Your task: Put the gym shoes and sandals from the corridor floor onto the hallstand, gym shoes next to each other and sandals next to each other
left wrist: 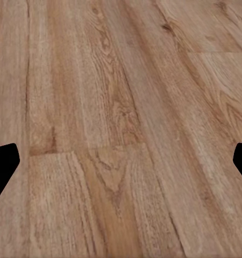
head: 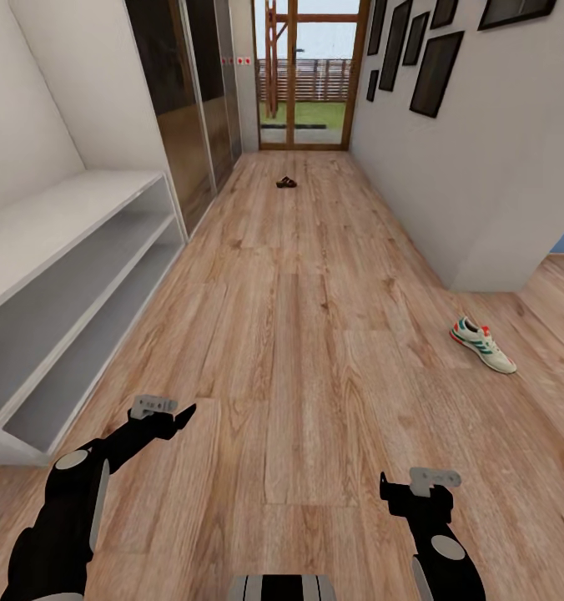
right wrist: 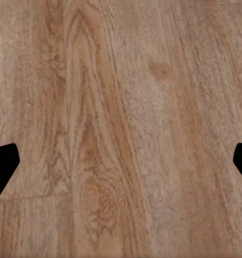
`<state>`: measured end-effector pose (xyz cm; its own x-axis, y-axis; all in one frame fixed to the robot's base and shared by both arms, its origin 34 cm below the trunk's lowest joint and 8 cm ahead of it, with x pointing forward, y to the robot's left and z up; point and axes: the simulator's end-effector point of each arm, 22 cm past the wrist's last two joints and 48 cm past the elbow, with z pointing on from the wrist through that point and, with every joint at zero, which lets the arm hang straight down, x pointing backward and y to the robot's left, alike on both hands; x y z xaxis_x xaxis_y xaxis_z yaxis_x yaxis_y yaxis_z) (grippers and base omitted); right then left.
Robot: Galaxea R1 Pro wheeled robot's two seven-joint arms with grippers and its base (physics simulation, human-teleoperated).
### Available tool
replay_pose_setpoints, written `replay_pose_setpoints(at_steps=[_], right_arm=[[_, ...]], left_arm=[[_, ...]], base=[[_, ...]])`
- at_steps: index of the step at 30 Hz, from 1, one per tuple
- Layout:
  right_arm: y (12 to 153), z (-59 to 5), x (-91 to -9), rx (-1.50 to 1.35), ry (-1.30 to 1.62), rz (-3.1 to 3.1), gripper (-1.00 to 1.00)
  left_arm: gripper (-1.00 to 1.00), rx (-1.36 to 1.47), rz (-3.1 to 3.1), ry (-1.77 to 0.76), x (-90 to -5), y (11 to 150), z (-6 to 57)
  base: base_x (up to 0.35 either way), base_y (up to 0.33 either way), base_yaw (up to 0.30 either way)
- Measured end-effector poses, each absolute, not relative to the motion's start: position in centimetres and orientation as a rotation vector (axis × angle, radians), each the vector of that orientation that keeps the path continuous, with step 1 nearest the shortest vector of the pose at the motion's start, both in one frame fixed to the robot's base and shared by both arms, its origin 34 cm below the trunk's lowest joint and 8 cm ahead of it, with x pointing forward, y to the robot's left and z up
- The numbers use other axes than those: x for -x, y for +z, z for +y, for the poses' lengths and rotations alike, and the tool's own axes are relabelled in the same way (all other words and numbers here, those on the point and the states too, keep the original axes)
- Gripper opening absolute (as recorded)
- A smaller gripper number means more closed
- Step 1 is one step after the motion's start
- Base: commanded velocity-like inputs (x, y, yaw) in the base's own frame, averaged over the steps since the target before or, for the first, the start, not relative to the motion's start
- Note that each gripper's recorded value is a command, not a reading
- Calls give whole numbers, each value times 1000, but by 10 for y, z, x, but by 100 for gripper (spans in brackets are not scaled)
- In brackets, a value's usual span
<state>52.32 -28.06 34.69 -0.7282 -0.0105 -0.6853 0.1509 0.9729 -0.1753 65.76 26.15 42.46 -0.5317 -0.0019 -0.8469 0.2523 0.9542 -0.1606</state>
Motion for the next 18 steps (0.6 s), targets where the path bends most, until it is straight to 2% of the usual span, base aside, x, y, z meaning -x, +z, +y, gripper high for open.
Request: replay_pose_setpoints(at_steps=[18], right_arm=[[347, -280, -523, -97, -280, 2372, 100]], left_arm=[[100, -179, 2116, -324, -656, 423, 261]], base=[[0, 0, 0]])
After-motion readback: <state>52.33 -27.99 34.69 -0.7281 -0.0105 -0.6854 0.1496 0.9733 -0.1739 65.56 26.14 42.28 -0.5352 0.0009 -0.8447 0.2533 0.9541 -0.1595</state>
